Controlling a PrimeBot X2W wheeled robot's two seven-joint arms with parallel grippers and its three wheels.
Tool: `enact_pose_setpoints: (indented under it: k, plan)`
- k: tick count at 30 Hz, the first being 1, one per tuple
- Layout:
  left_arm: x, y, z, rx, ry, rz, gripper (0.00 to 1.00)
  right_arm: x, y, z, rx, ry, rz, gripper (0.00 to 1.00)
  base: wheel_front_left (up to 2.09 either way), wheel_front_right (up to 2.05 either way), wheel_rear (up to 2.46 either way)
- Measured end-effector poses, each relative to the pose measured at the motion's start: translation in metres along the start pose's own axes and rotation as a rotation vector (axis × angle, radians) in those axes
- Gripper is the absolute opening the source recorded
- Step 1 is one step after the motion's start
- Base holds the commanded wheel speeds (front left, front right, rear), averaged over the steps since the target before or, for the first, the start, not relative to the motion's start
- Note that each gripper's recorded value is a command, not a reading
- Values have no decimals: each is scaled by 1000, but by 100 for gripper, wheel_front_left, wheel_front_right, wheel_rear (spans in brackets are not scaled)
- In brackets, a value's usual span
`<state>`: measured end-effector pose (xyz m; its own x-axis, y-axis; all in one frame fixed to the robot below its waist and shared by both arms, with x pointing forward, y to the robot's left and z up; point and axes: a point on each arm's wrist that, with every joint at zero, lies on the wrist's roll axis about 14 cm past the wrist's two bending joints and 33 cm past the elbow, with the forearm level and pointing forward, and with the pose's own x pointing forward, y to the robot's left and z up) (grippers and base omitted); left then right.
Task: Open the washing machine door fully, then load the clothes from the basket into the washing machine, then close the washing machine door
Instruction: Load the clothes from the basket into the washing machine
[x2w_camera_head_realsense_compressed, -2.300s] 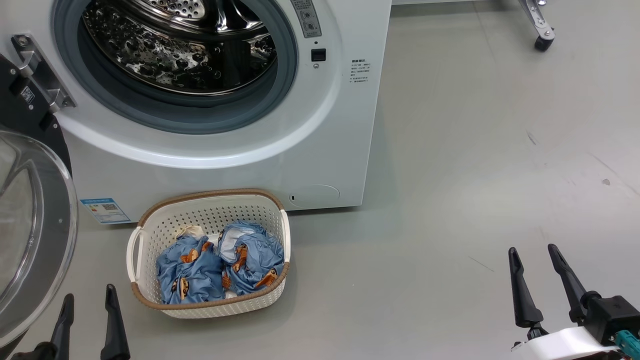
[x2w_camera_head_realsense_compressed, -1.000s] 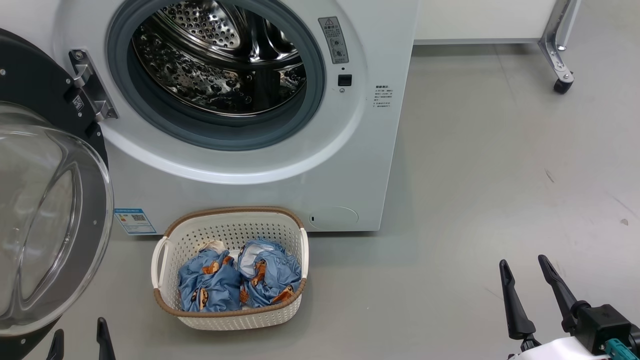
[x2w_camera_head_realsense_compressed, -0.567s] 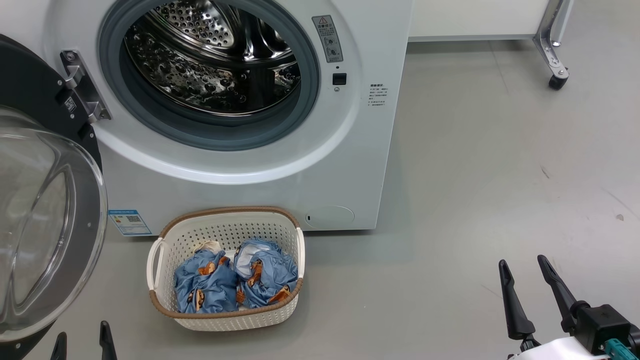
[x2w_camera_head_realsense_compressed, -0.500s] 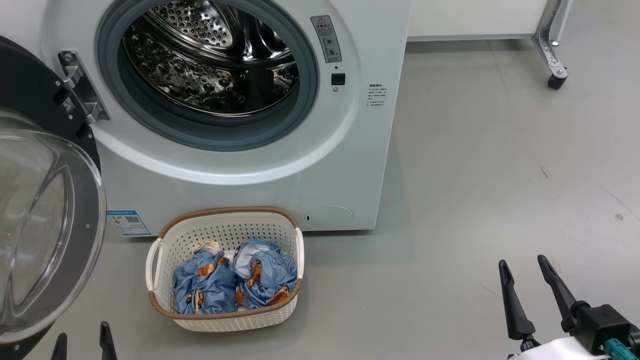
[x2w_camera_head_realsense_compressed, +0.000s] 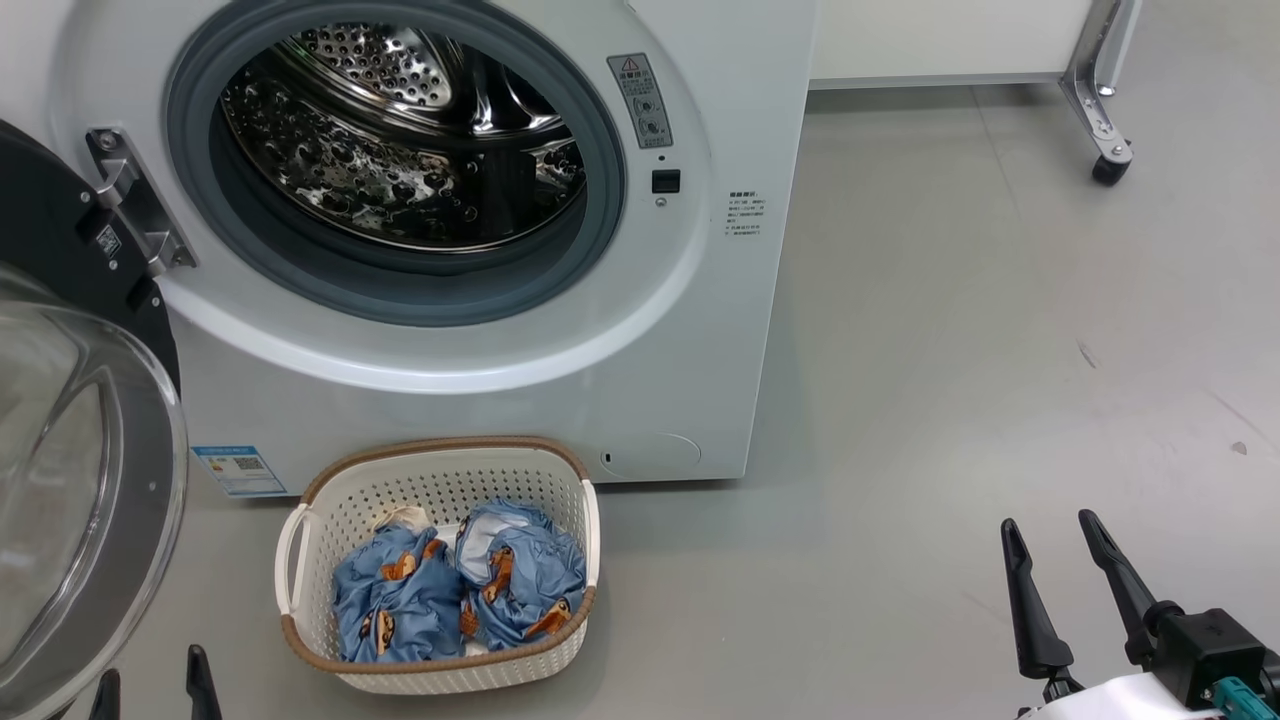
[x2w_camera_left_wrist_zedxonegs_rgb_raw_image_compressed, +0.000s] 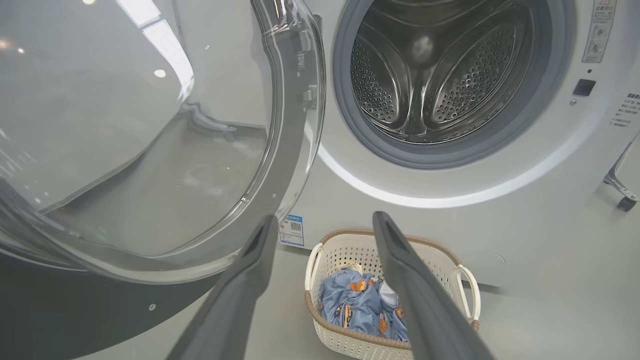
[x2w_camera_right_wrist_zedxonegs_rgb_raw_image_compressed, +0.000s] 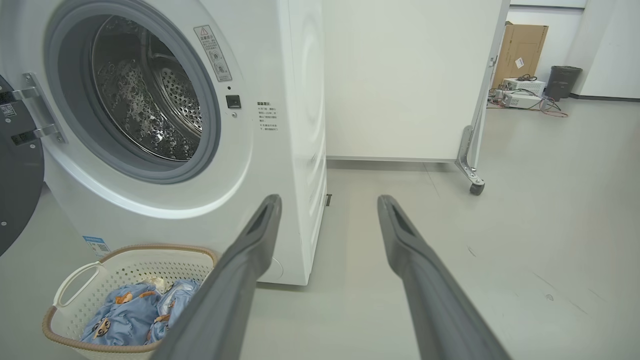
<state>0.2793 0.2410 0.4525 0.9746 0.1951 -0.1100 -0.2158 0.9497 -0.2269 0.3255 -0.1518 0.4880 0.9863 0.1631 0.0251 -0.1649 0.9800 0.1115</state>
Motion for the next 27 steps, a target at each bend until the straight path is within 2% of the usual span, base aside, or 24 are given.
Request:
enact_pose_setpoints:
  k: [13,27]
  plan:
    - [0,4,1,5,-1,17,100,1,0,-1,1,5,1,100,63,-63,0]
    - [3,3,-9,7,35,14,100,3,0,-8,8,28,-2,100,11,-11,0]
